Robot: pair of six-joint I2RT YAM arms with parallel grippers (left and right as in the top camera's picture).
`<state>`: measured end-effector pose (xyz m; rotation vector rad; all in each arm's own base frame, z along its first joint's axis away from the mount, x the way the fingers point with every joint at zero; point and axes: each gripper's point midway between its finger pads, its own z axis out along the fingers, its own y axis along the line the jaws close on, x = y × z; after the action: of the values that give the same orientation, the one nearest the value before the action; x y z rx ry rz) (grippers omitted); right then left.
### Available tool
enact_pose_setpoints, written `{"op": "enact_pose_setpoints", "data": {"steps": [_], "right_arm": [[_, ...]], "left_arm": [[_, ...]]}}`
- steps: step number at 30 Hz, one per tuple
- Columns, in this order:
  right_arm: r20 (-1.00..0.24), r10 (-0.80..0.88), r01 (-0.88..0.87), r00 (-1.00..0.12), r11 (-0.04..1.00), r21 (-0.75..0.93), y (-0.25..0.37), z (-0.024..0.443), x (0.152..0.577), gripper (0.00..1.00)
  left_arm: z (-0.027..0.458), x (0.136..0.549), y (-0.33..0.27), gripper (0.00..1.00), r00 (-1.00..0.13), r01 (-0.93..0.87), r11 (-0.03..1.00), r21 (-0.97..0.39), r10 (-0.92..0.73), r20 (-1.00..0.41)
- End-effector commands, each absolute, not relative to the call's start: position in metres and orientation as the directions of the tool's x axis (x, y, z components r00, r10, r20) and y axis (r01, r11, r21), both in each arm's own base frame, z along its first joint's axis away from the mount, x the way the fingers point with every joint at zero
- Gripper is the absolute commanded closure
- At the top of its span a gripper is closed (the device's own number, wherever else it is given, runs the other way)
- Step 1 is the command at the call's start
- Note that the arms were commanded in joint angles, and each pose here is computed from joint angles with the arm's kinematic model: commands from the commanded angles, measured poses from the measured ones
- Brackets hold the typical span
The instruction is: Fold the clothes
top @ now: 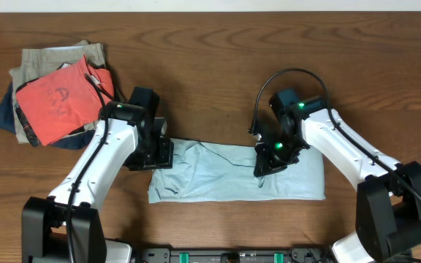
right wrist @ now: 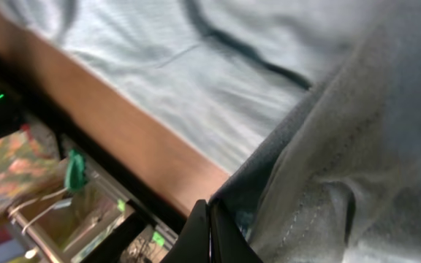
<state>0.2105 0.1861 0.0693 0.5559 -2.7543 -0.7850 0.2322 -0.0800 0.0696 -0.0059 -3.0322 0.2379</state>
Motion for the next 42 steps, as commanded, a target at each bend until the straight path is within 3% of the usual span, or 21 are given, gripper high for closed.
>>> {"op": "enact_pose_setpoints", "data": {"steps": [1, 4, 5, 7, 9, 16, 20, 24, 29, 42], "right_arm": [[0.029, -0.464, -0.348, -0.885, 0.703, 0.62, 0.2, 0.088, 0.211, 0.98], [0.033, -0.473, -0.353, -0.88, 0.7, 0.62, 0.202, 0.088, 0.208, 0.98], [0.032, -0.475, -0.355, -0.879, 0.7, 0.619, 0.203, 0.088, 0.208, 0.94], [0.033, -0.478, -0.361, -0.878, 0.705, 0.61, 0.201, 0.087, 0.208, 0.58], [0.035, -0.477, -0.365, -0.878, 0.717, 0.594, 0.198, 0.085, 0.21, 0.51], [0.064, -0.437, -0.348, -0.897, 0.789, 0.506, 0.184, 0.078, 0.216, 0.53], [0.072, -0.331, -0.283, -0.941, 0.885, 0.37, 0.159, 0.081, 0.234, 0.58], [0.024, -0.186, -0.174, -0.982, 0.952, 0.253, 0.131, 0.093, 0.253, 0.57], [-0.039, -0.108, -0.114, -0.993, 0.964, 0.242, 0.112, 0.111, 0.261, 0.52], [-0.019, -0.06, -0.063, -0.998, 0.969, 0.239, 0.098, 0.113, 0.259, 0.52]], "left_arm": [[0.067, 0.231, -0.076, 0.39, -0.994, -0.008, 0.99, -0.141, 0.008, 0.11], [0.067, 0.231, -0.076, 0.39, -0.994, -0.008, 0.99, -0.141, 0.008, 0.109], [0.067, 0.231, -0.076, 0.39, -0.994, -0.008, 0.99, -0.141, 0.008, 0.109], [0.067, 0.231, -0.076, 0.39, -0.994, -0.008, 0.99, -0.141, 0.008, 0.11], [0.067, 0.23, -0.076, 0.33, -0.994, -0.008, 0.99, -0.141, 0.008, 0.11], [0.067, 0.23, -0.076, 0.29, -0.994, -0.008, 0.99, -0.141, 0.008, 0.11], [0.067, 0.231, -0.077, 0.21, -0.994, -0.007, 0.99, -0.142, 0.008, 0.107], [0.065, 0.235, -0.077, 0.17, -0.995, -0.004, 0.99, -0.144, 0.01, 0.096], [0.056, 0.237, -0.078, 0.15, -0.995, -0.001, 0.99, -0.144, 0.012, 0.095], [-0.005, 0.224, -0.075, 0.15, -0.997, -0.019, 0.989, -0.147, -0.007, 0.081]]}}
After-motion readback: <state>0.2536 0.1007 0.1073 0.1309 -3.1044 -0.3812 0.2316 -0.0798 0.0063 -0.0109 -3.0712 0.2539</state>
